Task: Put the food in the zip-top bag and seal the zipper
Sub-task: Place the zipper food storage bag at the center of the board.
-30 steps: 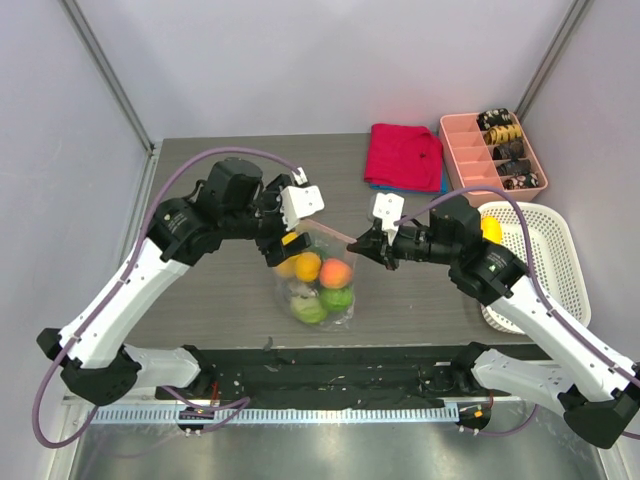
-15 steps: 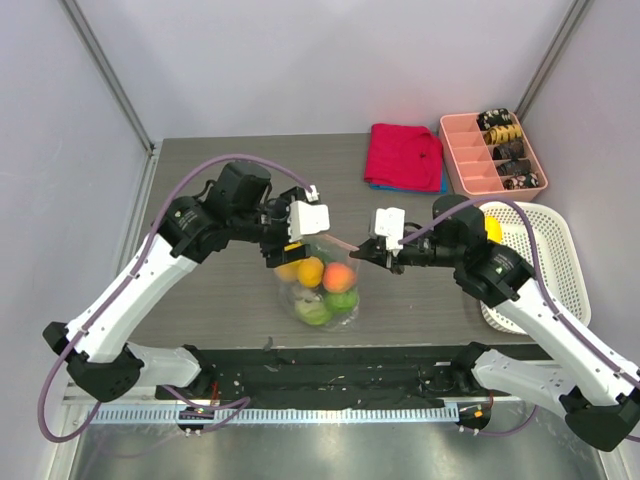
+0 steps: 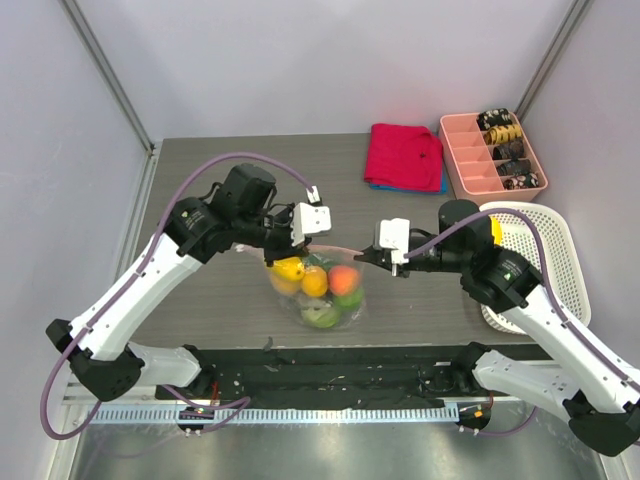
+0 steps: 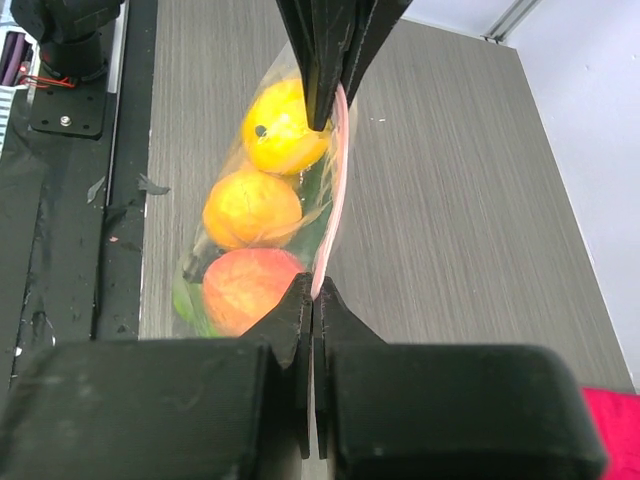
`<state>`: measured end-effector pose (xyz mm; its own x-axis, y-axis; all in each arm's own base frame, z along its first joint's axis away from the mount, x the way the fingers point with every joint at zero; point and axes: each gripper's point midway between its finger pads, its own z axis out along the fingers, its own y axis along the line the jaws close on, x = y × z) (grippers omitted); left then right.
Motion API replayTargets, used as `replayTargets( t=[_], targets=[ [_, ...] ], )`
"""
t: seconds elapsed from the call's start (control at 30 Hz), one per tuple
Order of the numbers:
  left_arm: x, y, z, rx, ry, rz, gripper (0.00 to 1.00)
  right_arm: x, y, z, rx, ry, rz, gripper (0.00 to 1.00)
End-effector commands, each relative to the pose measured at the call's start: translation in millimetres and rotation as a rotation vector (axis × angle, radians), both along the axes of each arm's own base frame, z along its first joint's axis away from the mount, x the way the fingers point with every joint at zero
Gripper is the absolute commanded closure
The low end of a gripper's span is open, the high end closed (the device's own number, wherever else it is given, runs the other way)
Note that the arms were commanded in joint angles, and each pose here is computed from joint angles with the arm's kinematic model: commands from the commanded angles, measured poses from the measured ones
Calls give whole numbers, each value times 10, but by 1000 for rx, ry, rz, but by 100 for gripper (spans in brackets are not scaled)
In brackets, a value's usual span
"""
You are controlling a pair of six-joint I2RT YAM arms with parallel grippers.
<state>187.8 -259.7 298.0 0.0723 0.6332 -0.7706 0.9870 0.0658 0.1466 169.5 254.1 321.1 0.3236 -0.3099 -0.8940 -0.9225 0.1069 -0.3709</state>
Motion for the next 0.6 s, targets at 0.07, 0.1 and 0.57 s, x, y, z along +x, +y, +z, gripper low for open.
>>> replayTargets(
  t=[0.07, 0.1, 0.57],
  targets=[
    [165, -14, 168, -70, 21, 165, 100, 150, -42, 252, 93, -43, -114, 73],
    [240, 1, 184, -70, 4, 196, 100, 172, -57, 259, 100, -25, -142, 58],
    [1982, 270, 944, 20, -416, 348, 100, 398, -329, 229, 193, 145, -449, 0]
  ],
)
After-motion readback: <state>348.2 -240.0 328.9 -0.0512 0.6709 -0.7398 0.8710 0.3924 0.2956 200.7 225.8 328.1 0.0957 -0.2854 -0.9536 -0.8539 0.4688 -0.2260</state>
